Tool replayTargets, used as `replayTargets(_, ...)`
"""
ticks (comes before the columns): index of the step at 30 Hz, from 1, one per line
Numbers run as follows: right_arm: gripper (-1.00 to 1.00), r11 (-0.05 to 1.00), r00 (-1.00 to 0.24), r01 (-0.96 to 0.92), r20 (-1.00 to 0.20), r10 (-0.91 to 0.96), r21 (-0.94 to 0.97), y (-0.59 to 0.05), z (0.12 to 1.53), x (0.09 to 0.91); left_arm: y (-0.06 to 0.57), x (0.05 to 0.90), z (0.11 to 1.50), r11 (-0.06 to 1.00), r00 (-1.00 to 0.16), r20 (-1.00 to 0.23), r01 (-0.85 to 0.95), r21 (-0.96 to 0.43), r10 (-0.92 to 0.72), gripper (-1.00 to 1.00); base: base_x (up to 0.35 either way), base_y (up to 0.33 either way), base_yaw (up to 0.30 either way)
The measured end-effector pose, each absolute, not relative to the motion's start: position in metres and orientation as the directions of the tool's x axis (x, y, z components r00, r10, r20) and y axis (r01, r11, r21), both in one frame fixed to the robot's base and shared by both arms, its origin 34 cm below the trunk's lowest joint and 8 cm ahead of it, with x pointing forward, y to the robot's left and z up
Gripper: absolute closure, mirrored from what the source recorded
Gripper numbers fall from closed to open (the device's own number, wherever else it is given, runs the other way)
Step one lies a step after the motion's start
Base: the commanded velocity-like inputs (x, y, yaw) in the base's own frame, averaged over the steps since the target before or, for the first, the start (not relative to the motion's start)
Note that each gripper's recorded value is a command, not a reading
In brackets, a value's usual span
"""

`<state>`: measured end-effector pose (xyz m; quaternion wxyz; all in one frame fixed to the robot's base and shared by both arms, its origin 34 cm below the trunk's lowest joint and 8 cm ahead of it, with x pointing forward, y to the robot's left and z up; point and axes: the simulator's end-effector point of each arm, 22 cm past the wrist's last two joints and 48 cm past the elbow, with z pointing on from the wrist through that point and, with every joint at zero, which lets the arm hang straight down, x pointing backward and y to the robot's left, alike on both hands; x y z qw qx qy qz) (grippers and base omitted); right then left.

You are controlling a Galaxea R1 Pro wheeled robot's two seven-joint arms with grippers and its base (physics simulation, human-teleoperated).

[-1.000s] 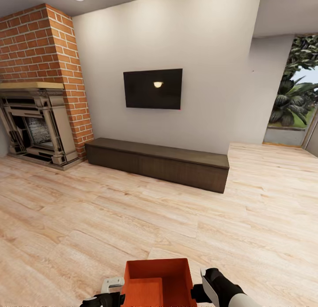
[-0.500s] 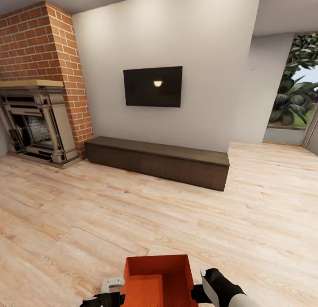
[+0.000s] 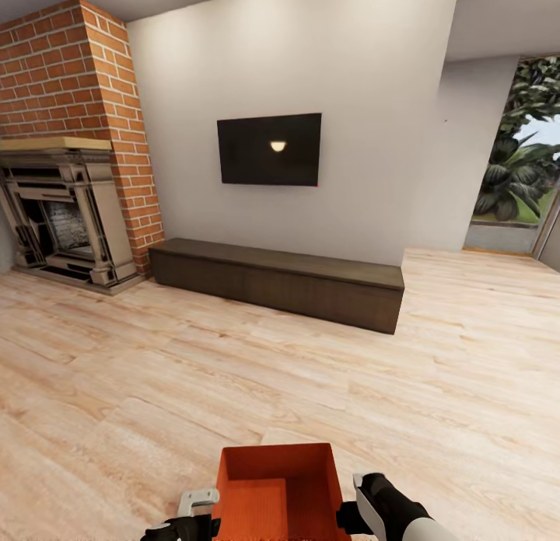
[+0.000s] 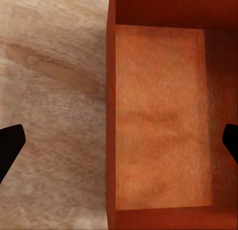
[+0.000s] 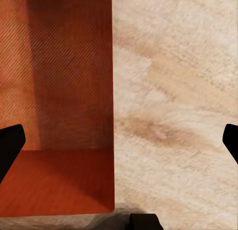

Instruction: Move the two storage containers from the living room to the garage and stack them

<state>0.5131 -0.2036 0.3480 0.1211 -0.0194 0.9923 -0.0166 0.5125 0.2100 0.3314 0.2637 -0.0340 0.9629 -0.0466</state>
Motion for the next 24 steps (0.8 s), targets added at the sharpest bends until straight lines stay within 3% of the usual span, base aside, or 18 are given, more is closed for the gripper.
replayTargets(24,-1.00,0.999,-0.970,-0.035,-0.240,-0.043,-0.037,-0.204,0.295,0.500,0.209,0.500,0.278,0.994,-0.858,-0.506,-0.038,-0.107,-0.087,-1.00,0.000,0.000,0.000)
